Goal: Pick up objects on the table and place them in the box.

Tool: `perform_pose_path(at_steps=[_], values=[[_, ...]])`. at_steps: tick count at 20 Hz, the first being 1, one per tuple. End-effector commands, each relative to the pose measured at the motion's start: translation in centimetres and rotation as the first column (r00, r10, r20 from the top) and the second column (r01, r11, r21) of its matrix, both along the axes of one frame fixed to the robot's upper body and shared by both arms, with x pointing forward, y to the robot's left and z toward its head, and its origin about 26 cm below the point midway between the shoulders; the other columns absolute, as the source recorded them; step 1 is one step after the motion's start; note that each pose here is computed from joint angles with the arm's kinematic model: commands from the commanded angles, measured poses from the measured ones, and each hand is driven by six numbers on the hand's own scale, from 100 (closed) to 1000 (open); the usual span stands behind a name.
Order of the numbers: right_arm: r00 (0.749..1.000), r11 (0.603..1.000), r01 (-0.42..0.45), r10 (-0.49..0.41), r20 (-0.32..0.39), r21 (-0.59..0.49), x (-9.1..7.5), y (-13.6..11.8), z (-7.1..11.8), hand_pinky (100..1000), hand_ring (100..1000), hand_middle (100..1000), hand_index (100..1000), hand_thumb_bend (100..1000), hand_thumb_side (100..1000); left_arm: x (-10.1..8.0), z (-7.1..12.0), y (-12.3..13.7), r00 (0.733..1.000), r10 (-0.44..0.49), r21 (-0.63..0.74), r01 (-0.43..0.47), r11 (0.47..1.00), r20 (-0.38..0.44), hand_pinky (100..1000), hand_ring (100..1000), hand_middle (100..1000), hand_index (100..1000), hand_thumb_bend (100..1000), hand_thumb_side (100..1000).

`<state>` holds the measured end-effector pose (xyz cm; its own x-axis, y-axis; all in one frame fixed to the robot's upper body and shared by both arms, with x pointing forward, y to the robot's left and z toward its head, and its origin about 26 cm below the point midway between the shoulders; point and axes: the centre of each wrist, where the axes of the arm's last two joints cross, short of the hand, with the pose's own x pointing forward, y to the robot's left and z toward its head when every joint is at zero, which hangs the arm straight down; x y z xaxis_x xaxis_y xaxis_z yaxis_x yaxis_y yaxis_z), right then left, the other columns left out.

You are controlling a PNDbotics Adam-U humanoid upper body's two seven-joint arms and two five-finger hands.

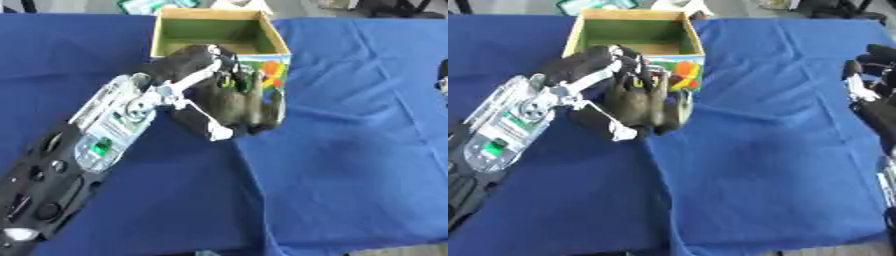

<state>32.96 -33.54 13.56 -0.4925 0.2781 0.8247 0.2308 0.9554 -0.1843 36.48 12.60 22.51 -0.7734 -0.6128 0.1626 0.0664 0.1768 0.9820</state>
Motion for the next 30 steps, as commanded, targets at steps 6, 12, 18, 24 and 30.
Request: perform_pose_path(at_steps=[6,12,18,24,30], values=[[1.000,1.000,0.005,-0.005,0.019,-0.013,0.0,-0.6,0.8,568,689,648,779,249,261,0.8,2.0,1.2,0.991,0.079,-0.032,-0.076,0.997,0.112,592,507,413,571,362,100],[1.000,1.000,0.004,-0.004,0.019,-0.013,0.0,-0.6,0.8,568,689,648,779,251,261,1.1,2.2,1.5,0.984,0.104,-0.044,-0.099,0.994,0.148,706,598,420,571,368,100],[1.000,1.000,0.004,-0.003,0.017,-0.013,0.0,-0.6,0.7,568,689,649,779,252,261,1.6,2.5,2.0,0.977,0.138,-0.055,-0.131,0.990,0.165,702,591,419,571,368,100],[1.000,1.000,-0.001,0.001,0.015,-0.014,0.0,-0.5,0.7,568,689,648,779,256,261,3.1,2.4,2.5,0.964,0.200,-0.057,-0.193,0.979,0.172,694,583,419,571,379,100],[1.000,1.000,-0.016,0.016,0.011,-0.016,0.1,-0.2,0.7,568,689,648,779,254,260,5.7,1.8,2.5,0.938,0.297,-0.078,-0.288,0.954,0.179,689,580,417,568,382,100]])
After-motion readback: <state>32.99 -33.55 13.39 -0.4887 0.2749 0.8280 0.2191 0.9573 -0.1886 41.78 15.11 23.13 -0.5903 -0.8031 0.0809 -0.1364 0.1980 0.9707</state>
